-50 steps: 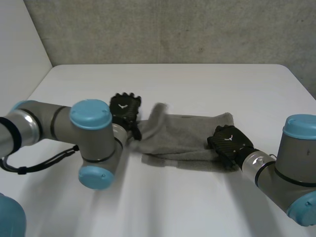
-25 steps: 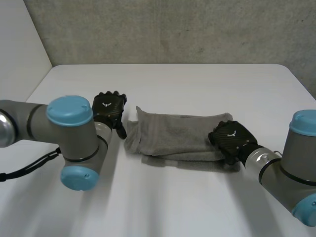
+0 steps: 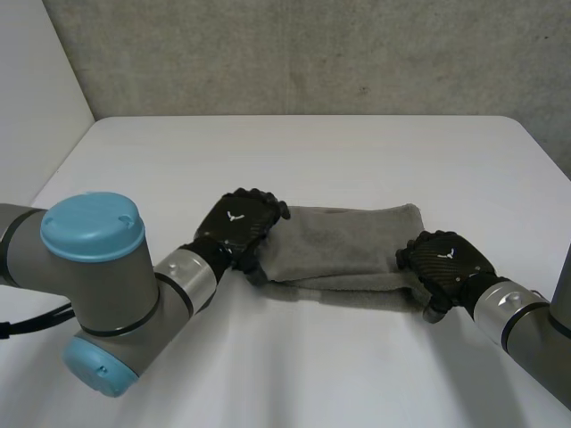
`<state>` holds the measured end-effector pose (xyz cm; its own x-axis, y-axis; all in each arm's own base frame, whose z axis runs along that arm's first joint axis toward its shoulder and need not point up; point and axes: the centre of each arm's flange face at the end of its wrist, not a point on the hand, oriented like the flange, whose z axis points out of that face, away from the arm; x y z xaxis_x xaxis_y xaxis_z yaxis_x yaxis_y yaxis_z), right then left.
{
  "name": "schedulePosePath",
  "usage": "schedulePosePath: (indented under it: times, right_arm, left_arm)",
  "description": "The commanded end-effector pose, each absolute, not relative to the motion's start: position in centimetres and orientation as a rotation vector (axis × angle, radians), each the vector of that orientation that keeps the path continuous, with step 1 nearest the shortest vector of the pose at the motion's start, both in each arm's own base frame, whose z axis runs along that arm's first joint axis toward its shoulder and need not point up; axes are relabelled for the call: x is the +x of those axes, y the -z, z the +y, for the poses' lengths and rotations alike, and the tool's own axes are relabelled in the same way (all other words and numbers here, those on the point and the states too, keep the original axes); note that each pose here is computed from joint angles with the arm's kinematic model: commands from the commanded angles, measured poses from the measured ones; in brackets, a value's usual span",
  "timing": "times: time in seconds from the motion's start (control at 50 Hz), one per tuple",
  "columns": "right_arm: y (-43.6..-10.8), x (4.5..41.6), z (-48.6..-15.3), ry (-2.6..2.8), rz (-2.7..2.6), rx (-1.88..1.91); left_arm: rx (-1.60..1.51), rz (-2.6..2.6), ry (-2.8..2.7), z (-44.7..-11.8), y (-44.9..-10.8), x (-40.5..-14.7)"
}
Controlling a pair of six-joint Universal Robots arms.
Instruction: Fold the towel.
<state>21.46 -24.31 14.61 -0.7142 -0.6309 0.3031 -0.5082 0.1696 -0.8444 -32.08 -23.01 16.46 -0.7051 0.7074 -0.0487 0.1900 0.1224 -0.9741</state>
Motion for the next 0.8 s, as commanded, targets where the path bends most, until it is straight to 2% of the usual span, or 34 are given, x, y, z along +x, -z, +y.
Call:
schedulePosePath:
  times: [0.02, 0.18, 0.42, 0.58, 0.8]
  right_arm:
    - [-14.5, 21.0, -24.9, 1.618, 2.317, -1.040]
    - [-14.4, 21.8, -25.4, 1.626, 2.269, -0.908]
    - [-13.3, 25.7, -23.7, 1.577, 2.157, -1.004]
    - [-12.2, 26.2, -24.3, 1.597, 2.135, -1.020]
    - [-12.6, 26.0, -25.4, 1.684, 2.124, -0.999]
  left_arm:
    - [-0.874, -1.996, -1.593, -23.1, -15.4, -32.2]
    - [-0.859, -2.049, -1.585, -23.7, -14.1, -32.3]
    - [-0.841, -2.086, -1.587, -23.8, -13.6, -31.6]
    - [-0.830, -2.099, -1.595, -24.4, -13.5, -31.4]
    - [-0.875, -2.116, -1.608, -24.9, -13.0, -31.2]
